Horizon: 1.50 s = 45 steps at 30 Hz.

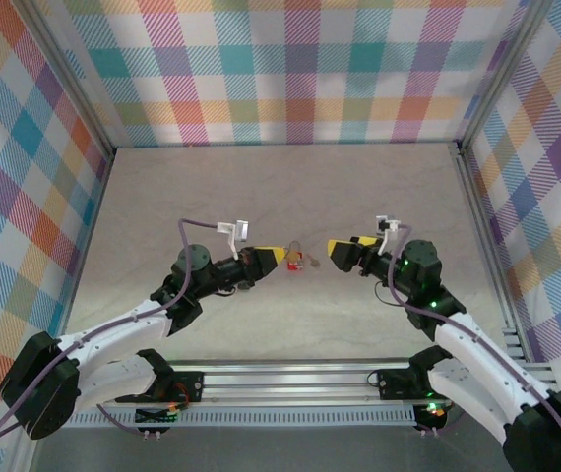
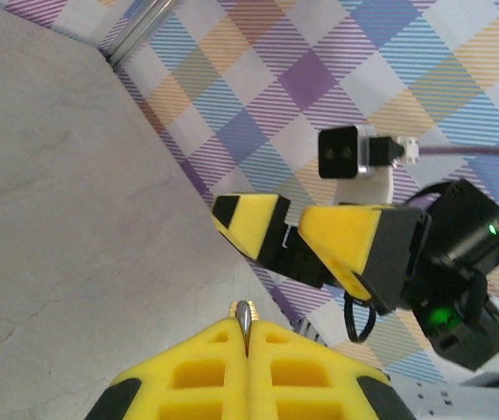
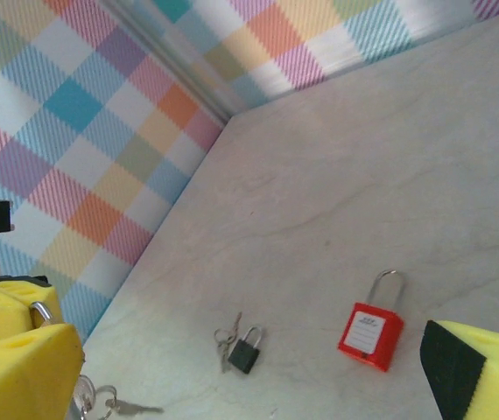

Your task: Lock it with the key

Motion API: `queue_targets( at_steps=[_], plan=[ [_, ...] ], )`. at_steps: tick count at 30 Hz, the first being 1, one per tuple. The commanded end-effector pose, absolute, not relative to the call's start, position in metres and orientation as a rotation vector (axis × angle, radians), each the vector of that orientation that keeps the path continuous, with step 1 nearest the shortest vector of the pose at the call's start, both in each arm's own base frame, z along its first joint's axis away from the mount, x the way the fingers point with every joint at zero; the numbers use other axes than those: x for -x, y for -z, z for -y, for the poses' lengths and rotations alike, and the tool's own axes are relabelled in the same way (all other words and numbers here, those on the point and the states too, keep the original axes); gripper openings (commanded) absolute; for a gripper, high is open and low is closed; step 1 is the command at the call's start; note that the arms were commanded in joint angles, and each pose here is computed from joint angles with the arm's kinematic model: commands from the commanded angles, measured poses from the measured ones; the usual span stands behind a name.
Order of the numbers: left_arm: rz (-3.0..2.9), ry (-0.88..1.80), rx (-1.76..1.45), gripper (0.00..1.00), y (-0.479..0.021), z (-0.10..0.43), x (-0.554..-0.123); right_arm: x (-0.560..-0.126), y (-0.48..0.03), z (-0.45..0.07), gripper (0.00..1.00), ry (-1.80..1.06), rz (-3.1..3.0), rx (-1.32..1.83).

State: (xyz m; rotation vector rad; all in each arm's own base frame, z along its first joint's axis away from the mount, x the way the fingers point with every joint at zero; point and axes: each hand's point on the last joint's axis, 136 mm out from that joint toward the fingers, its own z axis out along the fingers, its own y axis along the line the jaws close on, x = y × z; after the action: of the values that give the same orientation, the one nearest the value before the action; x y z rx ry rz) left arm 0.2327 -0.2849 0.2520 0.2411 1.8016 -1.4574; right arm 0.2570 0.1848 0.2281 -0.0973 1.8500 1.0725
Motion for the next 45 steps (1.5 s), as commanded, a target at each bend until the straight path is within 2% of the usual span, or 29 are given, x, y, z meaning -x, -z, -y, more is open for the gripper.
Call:
queue_targets(
  at_steps=[1,14,19,25,37,42,45],
  plan=[
    [-1.744,1.468,-0.190,0.00,-0.272,0.285,-0.246,-0.263,-0.241,-0.165,0.99,-1.010,-1.746,-0.007],
    [-1.737,1.573,-0.108,0.00,-0.274,0.305,-0.267,-0.248,-0.221,-0.163,0.99,-1.088,-1.743,-0.047],
    [-1.727,1.651,-0.088,0.00,-0.274,0.317,-0.274,-0.246,-0.219,-0.181,0.90,-1.211,-1.747,0.001],
    [-1.712,1.729,-0.059,0.00,-0.270,0.327,-0.281,-0.247,-0.222,-0.199,0.85,-1.321,-1.738,0.070],
    [-1.697,1.779,-0.054,0.00,-0.266,0.331,-0.279,-0.258,-0.226,-0.213,0.67,-1.383,-1.728,0.103],
    [-1.702,1.784,-0.055,0.00,-0.262,0.330,-0.277,-0.261,-0.235,-0.219,0.54,-1.396,-1.715,0.143],
    [-1.709,1.781,-0.054,0.00,-0.259,0.329,-0.275,-0.261,-0.241,-0.222,0.50,-1.403,-1.707,0.175]
  ],
)
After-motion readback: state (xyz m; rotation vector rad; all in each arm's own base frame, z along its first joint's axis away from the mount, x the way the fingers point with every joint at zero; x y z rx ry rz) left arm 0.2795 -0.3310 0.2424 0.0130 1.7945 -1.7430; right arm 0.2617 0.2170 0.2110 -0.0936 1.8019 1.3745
